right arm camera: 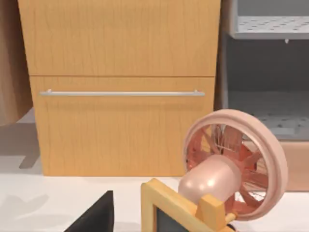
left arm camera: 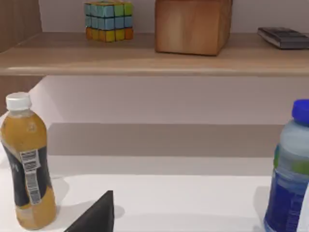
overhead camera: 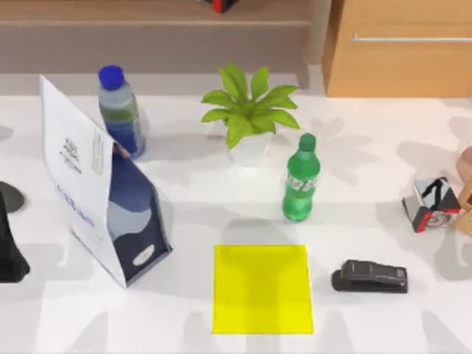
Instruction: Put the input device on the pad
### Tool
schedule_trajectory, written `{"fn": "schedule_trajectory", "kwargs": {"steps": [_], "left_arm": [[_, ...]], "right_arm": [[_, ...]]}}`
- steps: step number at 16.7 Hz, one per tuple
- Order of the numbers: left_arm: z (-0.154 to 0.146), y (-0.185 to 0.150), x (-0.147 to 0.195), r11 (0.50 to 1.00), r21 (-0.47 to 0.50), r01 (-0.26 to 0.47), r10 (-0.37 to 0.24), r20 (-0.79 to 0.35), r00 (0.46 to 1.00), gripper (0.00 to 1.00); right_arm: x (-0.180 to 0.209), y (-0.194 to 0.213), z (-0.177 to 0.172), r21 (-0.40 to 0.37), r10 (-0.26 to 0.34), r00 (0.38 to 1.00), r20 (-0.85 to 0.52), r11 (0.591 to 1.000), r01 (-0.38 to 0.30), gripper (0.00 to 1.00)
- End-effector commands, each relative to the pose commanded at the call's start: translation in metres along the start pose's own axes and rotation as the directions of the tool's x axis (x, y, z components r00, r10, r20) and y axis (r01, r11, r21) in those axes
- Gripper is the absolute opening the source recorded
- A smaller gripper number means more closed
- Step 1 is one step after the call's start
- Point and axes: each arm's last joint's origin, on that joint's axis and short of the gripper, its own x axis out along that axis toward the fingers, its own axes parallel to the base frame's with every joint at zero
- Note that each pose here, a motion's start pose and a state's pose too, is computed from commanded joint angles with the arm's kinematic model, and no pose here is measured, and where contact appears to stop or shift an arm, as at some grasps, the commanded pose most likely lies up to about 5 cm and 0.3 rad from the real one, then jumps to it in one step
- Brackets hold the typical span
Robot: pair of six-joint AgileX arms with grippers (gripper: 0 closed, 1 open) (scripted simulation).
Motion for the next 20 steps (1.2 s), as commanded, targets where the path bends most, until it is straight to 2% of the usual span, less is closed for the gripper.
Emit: {"fn": "schedule_trajectory", "kwargs": {"steps": [3,5,8,11,13,16,18,20], "left_arm": [[0.002,0.0,0.0,1.0,0.01,-0.001,0.002,-0.007,1.0,1.0],[0.012,0.001,0.0,0.998,0.062,-0.005,0.008,-0.042,0.999,1.0],[0.042,0.002,0.006,0.976,0.216,0.014,0.018,-0.147,0.989,1.0],[0.081,0.005,0.026,0.895,0.431,0.117,0.028,-0.315,0.949,1.0],[0.106,0.008,0.051,0.788,0.561,0.254,0.032,-0.449,0.893,1.0],[0.128,0.016,0.107,0.552,0.644,0.53,0.033,-0.652,0.757,1.0],[0.129,0.023,0.15,0.366,0.603,0.709,0.031,-0.769,0.638,1.0],[0.119,0.031,0.192,0.178,0.5,0.848,0.026,-0.864,0.504,1.0]], "right_arm": [[0.0,0.0,0.0,0.0,0.0,1.0,0.0,1.0,0.0,1.0],[0.0,0.0,0.0,0.0,0.0,1.0,0.0,1.0,0.0,1.0],[0.0,0.0,0.0,0.0,0.0,1.0,0.0,1.0,0.0,1.0],[0.0,0.0,0.0,0.0,0.0,1.0,0.0,1.0,0.0,1.0],[0.0,0.0,0.0,0.0,0.0,1.0,0.0,1.0,0.0,1.0],[0.0,0.0,0.0,0.0,0.0,1.0,0.0,1.0,0.0,1.0],[0.0,0.0,0.0,0.0,0.0,1.0,0.0,1.0,0.0,1.0],[0.0,0.0,0.0,0.0,0.0,1.0,0.0,1.0,0.0,1.0]]}}
